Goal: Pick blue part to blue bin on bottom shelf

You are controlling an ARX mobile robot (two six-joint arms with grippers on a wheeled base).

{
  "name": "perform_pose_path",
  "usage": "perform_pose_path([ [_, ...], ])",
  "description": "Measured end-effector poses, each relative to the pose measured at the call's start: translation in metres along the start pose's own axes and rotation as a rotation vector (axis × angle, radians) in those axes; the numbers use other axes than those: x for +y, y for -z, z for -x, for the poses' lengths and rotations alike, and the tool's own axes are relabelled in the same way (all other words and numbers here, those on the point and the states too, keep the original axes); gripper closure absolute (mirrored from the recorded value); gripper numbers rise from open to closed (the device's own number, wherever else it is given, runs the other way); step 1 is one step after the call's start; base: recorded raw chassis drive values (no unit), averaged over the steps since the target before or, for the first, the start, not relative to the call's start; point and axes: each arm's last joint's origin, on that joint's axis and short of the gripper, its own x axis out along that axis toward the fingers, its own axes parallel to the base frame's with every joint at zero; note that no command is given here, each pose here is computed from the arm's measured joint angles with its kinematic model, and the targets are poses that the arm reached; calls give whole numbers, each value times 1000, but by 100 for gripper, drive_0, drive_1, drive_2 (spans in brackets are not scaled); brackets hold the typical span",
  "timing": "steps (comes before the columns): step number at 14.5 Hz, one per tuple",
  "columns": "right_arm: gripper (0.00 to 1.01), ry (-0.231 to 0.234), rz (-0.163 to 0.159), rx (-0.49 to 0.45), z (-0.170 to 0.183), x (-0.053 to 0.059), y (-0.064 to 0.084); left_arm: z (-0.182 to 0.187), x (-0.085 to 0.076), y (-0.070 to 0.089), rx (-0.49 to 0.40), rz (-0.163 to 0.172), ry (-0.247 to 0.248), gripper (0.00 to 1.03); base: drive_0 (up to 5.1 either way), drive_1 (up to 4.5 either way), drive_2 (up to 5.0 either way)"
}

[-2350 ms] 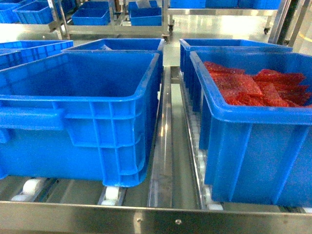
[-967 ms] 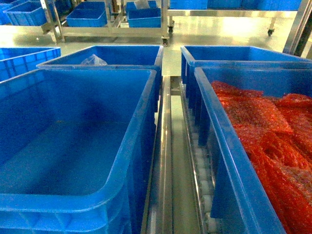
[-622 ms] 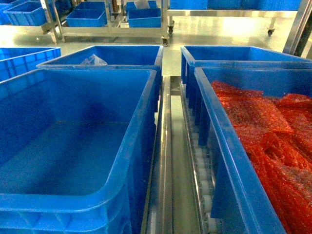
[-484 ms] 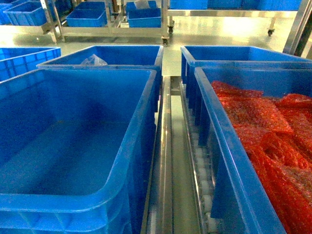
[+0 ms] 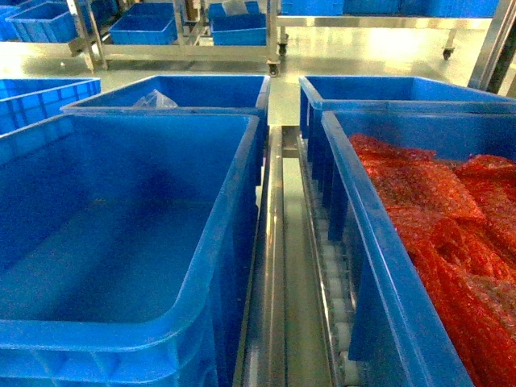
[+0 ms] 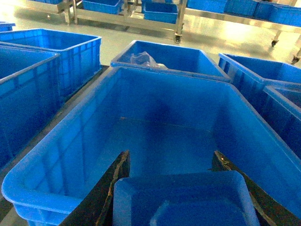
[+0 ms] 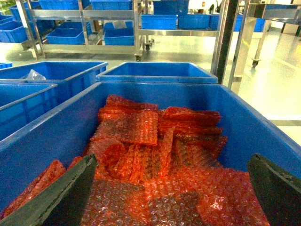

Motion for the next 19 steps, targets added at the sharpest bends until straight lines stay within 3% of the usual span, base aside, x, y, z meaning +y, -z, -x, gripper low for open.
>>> perform_pose_path([
  [19, 3, 0, 0, 0, 0, 0, 0, 0, 0, 0, 0, 0, 0, 60, 0, 0, 0],
])
